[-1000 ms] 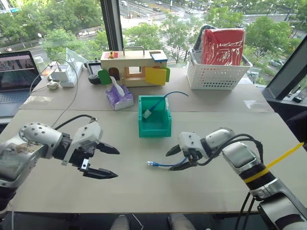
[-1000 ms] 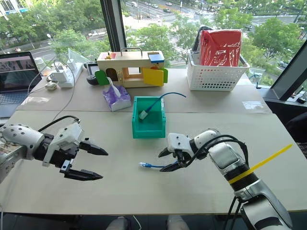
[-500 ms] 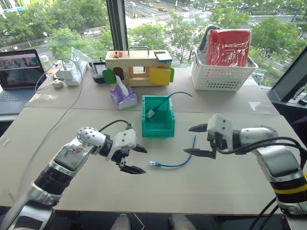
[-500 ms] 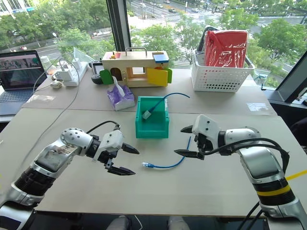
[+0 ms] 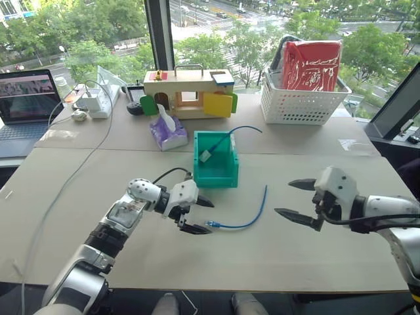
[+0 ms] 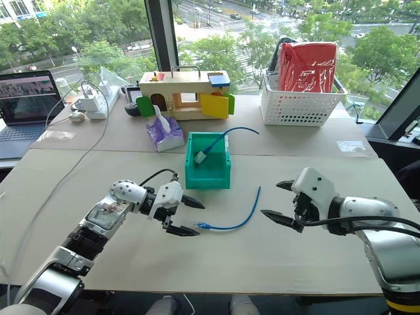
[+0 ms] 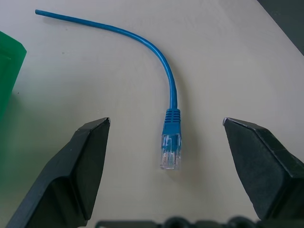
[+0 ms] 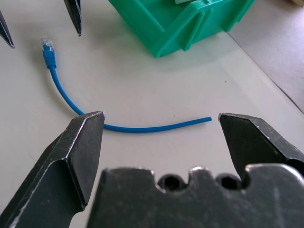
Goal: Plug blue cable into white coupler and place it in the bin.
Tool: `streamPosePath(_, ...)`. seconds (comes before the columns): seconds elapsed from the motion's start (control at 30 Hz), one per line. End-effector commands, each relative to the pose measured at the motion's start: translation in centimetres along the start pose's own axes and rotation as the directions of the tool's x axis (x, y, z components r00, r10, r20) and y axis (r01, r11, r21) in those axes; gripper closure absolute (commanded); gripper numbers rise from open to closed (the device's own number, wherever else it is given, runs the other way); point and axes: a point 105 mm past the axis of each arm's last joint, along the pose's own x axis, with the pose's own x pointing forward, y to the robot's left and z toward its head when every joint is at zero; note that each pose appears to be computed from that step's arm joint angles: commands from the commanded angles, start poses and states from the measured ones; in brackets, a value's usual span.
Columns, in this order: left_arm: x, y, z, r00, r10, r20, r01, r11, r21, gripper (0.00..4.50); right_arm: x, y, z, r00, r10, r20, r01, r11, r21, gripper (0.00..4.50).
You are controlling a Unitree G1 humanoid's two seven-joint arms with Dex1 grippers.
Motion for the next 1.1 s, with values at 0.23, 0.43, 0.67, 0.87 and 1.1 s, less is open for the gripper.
streamPosePath(0.23,1.0,-0.3,-0.7,0.999,-0.039,-0.006,0.039,0.999,0.023,1.86,-0.6,0.2,1.7,0.999,-0.033,0.042,0.034,0.999,-0.012,0.00)
streamPosePath(0.43,0.1,0.4,3.5,0.990,-0.036,0.136,0.033,0.999,0.026,3.91,-1.1,2.6,2.9,0.992,0.055,0.110,-0.070,0.989,0.129,0.00)
streamPosePath(0.67,1.1,2.7,12.4,0.927,0.057,0.372,-0.114,0.984,0.135,4.47,-4.8,6.1,5.3,0.959,0.159,0.236,-0.242,0.893,0.380,0.00)
streamPosePath(0.87,3.9,4.1,16.3,0.873,0.160,0.460,-0.303,0.918,0.256,4.47,-4.4,6.6,6.4,0.941,-0.050,0.334,-0.190,0.739,0.646,0.00)
streamPosePath(1.1,5.7,3.2,17.3,0.866,0.129,0.483,-0.331,0.872,0.360,4.47,-2.8,3.7,8.5,0.815,-0.436,0.380,-0.225,0.366,0.903,0.00)
